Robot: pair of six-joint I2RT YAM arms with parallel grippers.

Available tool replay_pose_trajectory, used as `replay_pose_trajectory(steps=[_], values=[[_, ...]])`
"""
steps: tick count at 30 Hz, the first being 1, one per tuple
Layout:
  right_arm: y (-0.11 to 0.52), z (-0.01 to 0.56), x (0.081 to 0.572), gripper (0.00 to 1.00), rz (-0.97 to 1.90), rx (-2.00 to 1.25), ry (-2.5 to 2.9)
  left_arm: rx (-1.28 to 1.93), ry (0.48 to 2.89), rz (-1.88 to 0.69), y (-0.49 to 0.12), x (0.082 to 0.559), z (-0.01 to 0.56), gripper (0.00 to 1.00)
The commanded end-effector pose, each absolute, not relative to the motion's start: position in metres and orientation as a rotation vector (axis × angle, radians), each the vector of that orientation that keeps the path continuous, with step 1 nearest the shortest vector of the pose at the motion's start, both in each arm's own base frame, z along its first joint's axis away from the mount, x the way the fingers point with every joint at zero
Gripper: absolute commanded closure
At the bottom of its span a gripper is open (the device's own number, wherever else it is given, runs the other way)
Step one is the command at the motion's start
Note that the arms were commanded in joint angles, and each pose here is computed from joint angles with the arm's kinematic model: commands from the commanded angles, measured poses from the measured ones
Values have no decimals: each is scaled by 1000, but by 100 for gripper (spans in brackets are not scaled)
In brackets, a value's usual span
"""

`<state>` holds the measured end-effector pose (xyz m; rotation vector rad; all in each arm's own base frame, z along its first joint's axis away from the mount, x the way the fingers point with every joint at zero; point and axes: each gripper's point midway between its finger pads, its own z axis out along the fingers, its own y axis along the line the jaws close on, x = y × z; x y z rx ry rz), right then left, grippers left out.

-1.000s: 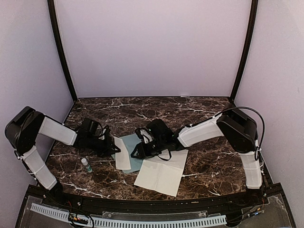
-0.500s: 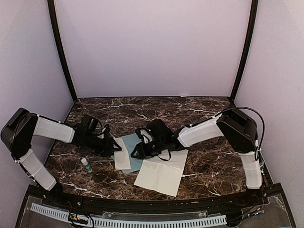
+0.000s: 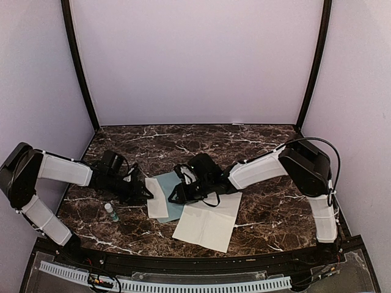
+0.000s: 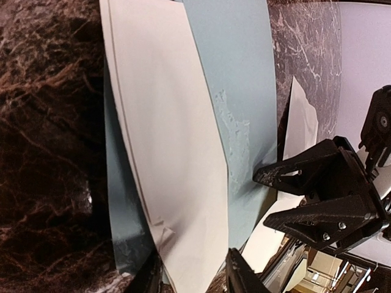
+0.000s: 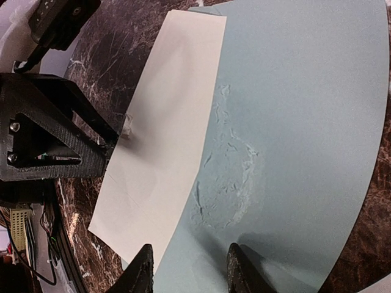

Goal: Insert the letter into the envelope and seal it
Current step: Place the letter in the envelope.

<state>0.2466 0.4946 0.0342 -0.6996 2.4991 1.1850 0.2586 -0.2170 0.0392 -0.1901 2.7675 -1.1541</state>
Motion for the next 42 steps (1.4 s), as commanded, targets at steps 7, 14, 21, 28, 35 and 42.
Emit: replay_pose_trajectory(steps=[7, 14, 21, 28, 35, 42], values=[[492, 12, 244, 62, 1123, -675, 2564, -185, 2807, -1218, -225, 234, 41, 76], [492, 14, 245, 62, 1128, -676, 2559, -200, 2818, -1219, -228, 226, 38, 92], [489, 47, 255, 55, 1069, -677, 2499, -206, 2811, -1180, -226, 231, 30, 100], [465, 66, 280, 44, 991, -588, 2471, -186, 2816, -1175, -227, 233, 29, 100], [458, 53, 293, 42, 970, -540, 2503, -169, 2822, -1184, -229, 233, 29, 100], [460, 37, 292, 42, 949, -549, 2547, -168, 2821, -1185, -230, 235, 28, 100]])
